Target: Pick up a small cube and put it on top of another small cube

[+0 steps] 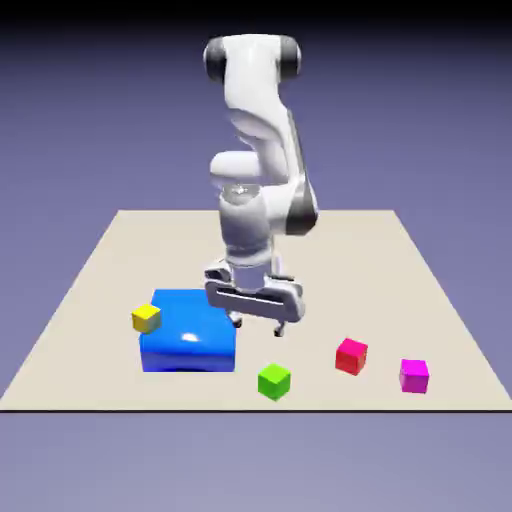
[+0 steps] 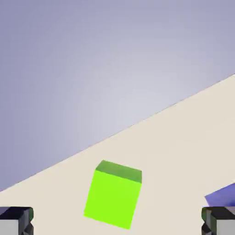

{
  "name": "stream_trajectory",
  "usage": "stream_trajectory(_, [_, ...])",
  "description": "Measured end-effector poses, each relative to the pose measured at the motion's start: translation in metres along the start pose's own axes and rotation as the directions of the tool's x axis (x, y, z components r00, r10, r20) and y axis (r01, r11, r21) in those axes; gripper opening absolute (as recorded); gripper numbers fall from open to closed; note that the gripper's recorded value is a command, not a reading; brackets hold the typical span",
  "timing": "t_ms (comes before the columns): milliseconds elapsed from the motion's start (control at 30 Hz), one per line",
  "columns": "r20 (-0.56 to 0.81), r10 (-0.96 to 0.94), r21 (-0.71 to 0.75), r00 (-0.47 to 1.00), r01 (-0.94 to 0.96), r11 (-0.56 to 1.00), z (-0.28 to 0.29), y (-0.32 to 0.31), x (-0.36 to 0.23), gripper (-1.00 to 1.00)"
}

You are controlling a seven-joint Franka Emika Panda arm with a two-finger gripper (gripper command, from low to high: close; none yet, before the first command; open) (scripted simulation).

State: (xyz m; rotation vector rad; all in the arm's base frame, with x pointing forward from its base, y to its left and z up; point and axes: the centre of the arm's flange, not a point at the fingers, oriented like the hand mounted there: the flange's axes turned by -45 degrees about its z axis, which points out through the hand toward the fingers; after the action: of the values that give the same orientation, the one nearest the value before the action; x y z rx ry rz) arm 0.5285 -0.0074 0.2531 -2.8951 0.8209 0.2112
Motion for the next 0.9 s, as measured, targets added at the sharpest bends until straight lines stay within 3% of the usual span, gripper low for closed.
stream_trajectory(200, [0.252, 0.171, -0.046, 0.952, -0.165, 0.985, 0.065, -0.004, 0.021, 0.0])
stream_trajectory(267, [0.271, 0.184, -0.052, 0.945, -0.176, 0.983, 0.071, -0.004, 0.022, 0.0])
stream_trajectory(367, [0.271, 0.184, -0.051, 0.945, -0.176, 0.983, 0.128, -0.003, 0.014, 0.0])
stream_trajectory(400, [0.271, 0.184, -0.052, 0.945, -0.176, 0.983, 0.138, -0.002, 0.012, -1.0])
stream_trajectory(467, [0.272, 0.184, -0.051, 0.945, -0.177, 0.983, 0.138, -0.002, 0.012, -1.0])
stream_trajectory(567, [0.272, 0.184, -0.049, 0.945, -0.177, 0.983, 0.081, -0.004, 0.021, -1.0])
stream_trajectory(667, [0.295, -0.12, -0.091, 0.948, 0.153, 0.984, 0.069, -0.065, -0.026, -1.0])
stream_trajectory(733, [0.323, -0.352, -0.123, 0.879, 0.407, 0.905, 0.068, -0.108, -0.069, -1.0])
stream_trajectory(900, [0.423, -0.749, -0.184, 0.51, 0.858, 0.48, 0.063, -0.187, -0.184, -1.0])
